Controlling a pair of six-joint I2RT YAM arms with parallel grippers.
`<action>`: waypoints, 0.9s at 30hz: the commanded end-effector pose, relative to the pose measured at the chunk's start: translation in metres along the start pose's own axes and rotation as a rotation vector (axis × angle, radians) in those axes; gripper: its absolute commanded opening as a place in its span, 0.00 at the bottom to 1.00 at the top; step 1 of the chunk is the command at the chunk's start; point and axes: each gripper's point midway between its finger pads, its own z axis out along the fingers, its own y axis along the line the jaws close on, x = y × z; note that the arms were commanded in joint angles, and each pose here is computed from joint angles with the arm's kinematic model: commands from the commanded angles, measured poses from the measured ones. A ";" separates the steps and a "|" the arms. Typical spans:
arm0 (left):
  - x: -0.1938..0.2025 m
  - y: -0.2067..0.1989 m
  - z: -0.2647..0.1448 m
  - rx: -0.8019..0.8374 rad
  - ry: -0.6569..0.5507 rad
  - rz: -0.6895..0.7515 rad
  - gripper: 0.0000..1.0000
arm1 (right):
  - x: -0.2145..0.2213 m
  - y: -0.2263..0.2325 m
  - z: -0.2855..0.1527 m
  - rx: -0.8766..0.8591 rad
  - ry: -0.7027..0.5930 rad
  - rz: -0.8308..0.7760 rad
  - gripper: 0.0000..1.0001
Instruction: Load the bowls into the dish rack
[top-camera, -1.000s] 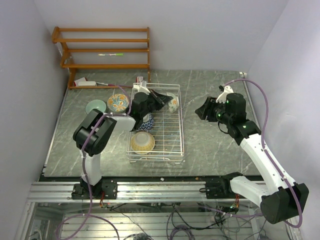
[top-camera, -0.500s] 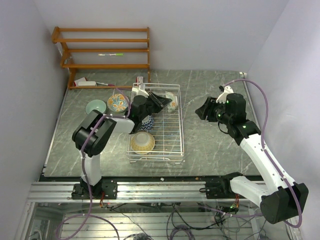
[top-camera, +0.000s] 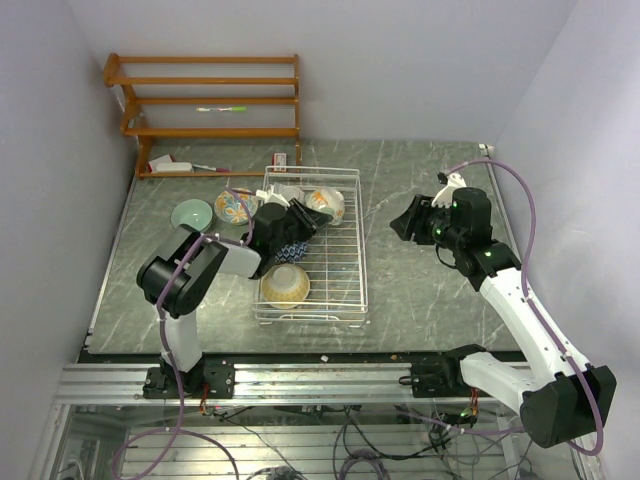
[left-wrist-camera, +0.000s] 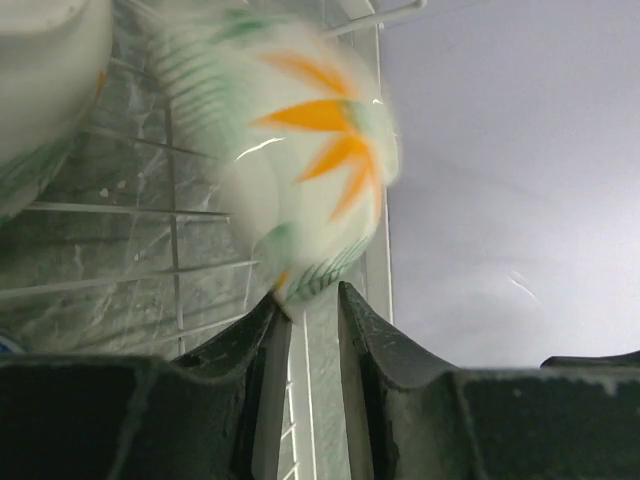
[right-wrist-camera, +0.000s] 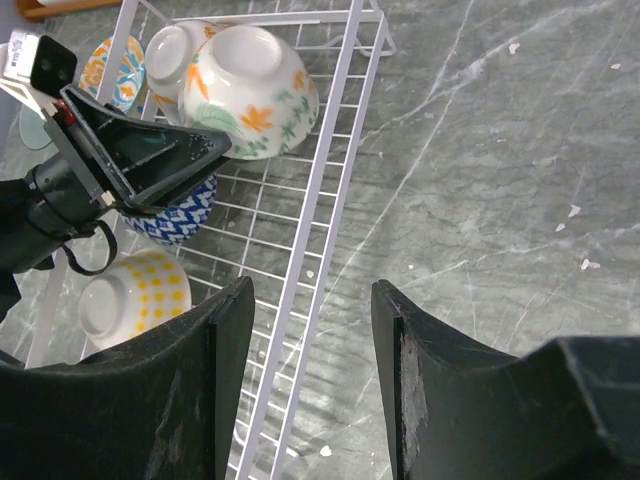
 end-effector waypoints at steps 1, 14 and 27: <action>0.010 0.075 -0.016 -0.228 0.028 0.009 0.35 | -0.001 0.000 0.001 -0.011 -0.011 0.004 0.50; -0.001 0.056 -0.023 -0.222 0.023 0.054 0.49 | -0.003 0.003 0.001 -0.025 -0.014 0.012 0.50; -0.025 0.013 -0.017 -0.272 0.072 0.258 0.48 | -0.008 0.006 0.001 -0.036 -0.026 0.010 0.50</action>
